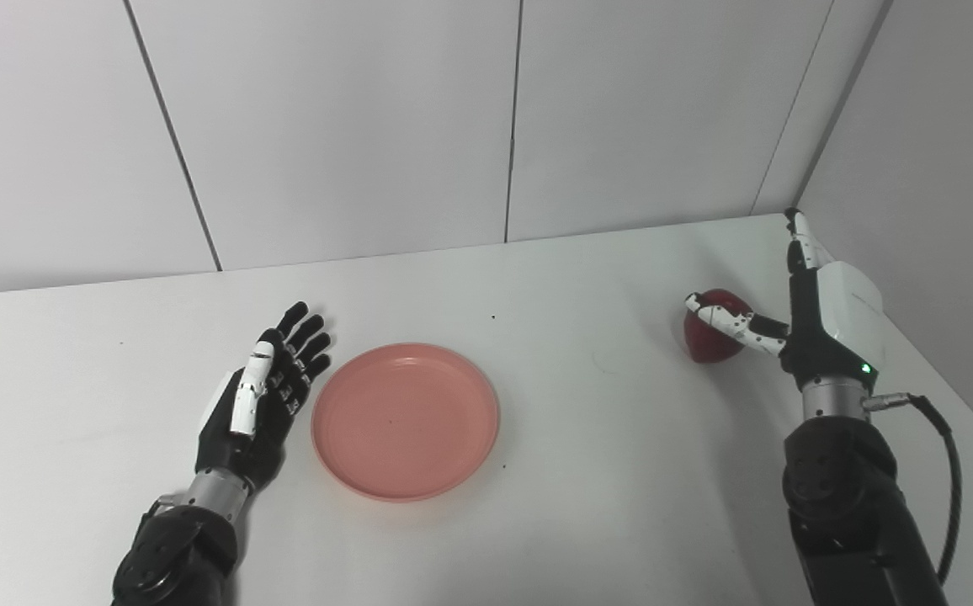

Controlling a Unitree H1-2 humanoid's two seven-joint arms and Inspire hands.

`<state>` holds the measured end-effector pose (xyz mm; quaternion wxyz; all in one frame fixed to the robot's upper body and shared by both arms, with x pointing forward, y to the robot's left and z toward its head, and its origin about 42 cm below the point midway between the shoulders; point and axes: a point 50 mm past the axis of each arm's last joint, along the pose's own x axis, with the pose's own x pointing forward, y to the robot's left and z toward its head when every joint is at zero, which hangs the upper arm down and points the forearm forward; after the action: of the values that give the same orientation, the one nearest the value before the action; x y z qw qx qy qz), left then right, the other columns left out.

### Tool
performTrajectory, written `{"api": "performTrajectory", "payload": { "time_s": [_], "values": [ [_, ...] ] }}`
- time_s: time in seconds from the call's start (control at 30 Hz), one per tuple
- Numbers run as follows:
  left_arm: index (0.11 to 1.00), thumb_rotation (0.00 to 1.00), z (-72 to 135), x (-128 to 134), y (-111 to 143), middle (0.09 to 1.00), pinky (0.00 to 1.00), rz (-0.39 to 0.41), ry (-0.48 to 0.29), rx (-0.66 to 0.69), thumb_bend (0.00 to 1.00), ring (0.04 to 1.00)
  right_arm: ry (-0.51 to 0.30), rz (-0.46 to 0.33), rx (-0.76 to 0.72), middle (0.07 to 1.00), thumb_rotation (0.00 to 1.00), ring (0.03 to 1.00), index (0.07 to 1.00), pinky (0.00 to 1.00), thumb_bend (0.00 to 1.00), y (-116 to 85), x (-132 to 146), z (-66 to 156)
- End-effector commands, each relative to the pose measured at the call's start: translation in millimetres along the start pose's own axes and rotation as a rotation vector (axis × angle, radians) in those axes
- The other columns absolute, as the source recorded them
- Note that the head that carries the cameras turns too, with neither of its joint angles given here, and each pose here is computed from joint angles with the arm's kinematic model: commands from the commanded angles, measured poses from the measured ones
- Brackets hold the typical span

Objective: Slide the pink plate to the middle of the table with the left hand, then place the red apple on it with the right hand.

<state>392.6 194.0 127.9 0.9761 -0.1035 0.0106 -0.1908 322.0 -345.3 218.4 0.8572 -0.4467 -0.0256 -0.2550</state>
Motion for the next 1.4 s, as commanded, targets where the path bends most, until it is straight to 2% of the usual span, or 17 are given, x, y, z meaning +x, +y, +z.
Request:
{"api": "performTrajectory", "payload": {
  "time_s": [0.0, 0.2, 0.83, 1.37],
  "values": [
    [0.93, 1.0, -12.2, -7.9, 8.4, 0.948, 0.95, 0.034, 0.069, -0.004, 0.35, 0.945, -0.041, -0.034, 0.015, 0.931, 0.55, 0.878, 0.962, 0.78, 1.0, -11.0, 14.3, 4.1],
    [0.929, 1.0, -10.8, -9.1, 8.5, 0.947, 0.95, 0.035, 0.068, -0.001, 0.34, 0.946, -0.02, 0.01, 0.049, 0.93, 0.55, 0.889, 0.951, 0.8, 1.0, -5.2, 19.2, 1.3],
    [0.939, 1.0, -12.9, -9.7, 10.6, 0.955, 0.95, 0.032, 0.072, -0.008, 0.34, 0.956, 0.022, 0.092, 0.077, 0.895, 0.5, 0.848, 0.932, 0.73, 1.0, 3.2, 34.3, 4.7],
    [0.933, 1.0, -10.7, -11.2, 10.3, 0.946, 0.95, 0.037, 0.075, -0.002, 0.35, 0.943, 0.065, 0.135, 0.052, 0.907, 0.45, 0.871, 0.926, 0.78, 1.0, 6.1, 44.6, -1.1]
  ]
}}
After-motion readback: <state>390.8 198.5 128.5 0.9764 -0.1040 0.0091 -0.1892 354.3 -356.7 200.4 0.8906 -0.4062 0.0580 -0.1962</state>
